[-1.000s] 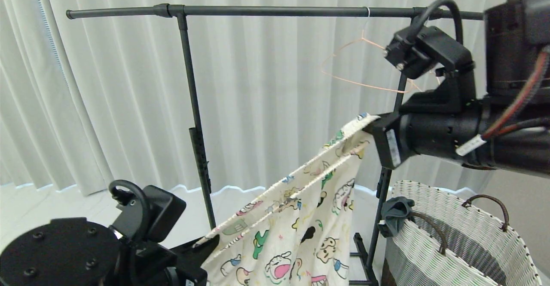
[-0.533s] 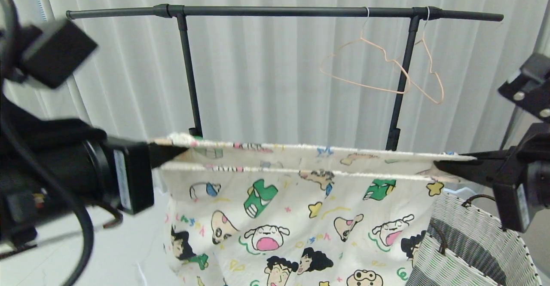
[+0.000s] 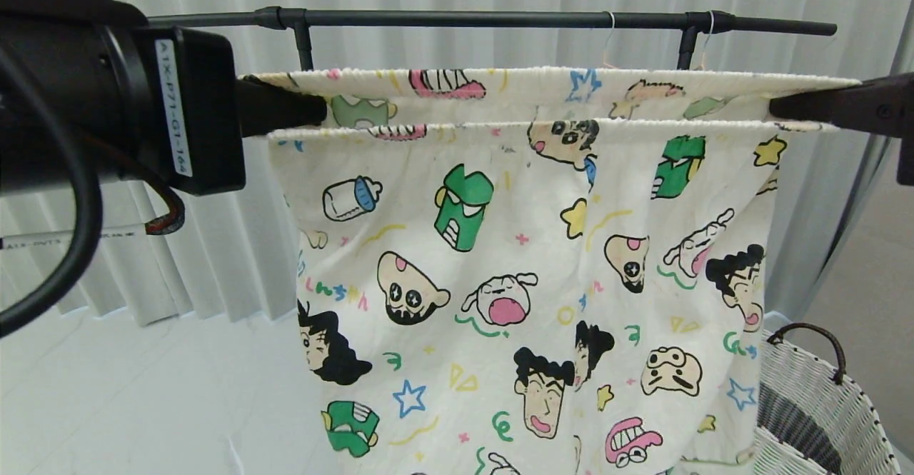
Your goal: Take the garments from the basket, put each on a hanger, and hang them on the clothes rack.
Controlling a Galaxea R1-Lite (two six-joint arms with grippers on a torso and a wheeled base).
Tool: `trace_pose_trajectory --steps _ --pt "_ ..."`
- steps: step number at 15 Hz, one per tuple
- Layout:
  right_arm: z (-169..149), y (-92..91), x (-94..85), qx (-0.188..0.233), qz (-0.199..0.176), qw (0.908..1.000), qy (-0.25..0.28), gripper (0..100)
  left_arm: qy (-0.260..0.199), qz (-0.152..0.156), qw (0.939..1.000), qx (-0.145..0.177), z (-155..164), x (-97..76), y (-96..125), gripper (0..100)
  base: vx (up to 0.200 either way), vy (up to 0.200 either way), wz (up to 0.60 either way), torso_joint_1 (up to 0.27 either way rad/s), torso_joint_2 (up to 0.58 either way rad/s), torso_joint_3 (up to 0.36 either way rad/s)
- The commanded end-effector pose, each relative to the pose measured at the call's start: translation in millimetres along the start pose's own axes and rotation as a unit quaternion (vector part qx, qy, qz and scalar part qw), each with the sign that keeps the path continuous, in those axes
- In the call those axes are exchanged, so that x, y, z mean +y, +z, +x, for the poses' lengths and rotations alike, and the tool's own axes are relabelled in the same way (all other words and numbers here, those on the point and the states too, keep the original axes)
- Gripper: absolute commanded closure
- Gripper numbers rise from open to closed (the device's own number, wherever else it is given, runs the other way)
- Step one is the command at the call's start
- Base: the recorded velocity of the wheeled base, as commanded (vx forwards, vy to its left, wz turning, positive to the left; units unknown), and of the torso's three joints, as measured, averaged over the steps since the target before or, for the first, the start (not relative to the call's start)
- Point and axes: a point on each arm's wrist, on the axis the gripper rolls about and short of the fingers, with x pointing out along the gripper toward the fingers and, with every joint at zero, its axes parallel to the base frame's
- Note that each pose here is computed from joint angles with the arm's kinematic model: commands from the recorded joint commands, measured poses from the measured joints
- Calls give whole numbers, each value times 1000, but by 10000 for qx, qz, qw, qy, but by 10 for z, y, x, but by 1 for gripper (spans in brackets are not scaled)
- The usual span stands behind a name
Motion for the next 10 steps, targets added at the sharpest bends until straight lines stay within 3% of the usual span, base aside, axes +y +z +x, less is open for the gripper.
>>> trace_pose_trajectory --steps 1,4,6,9,10 --pt "59 26 -15 11 3 10000 -73 100 -37 32 10000 -73 -17 -10 34 100 0 0 0 0 0 0" --pt "60 76 -197 39 47 9989 -475 100 -216 83 9997 -84 -39 -74 32 100 0 0 0 0 0 0" --pt "-127 85 -317 348 -35 9982 -495 100 -229 235 9994 -81 -1 -96 38 100 0 0 0 0 0 0" --pt "-417 93 -335 823 -26 9965 117 100 -240 204 9990 -326 164 -169 156 100 0 0 0 0 0 0" --pt "-533 58 -283 883 -32 9933 748 100 -242 136 9988 -404 251 -206 191 100 0 0 0 0 0 0"
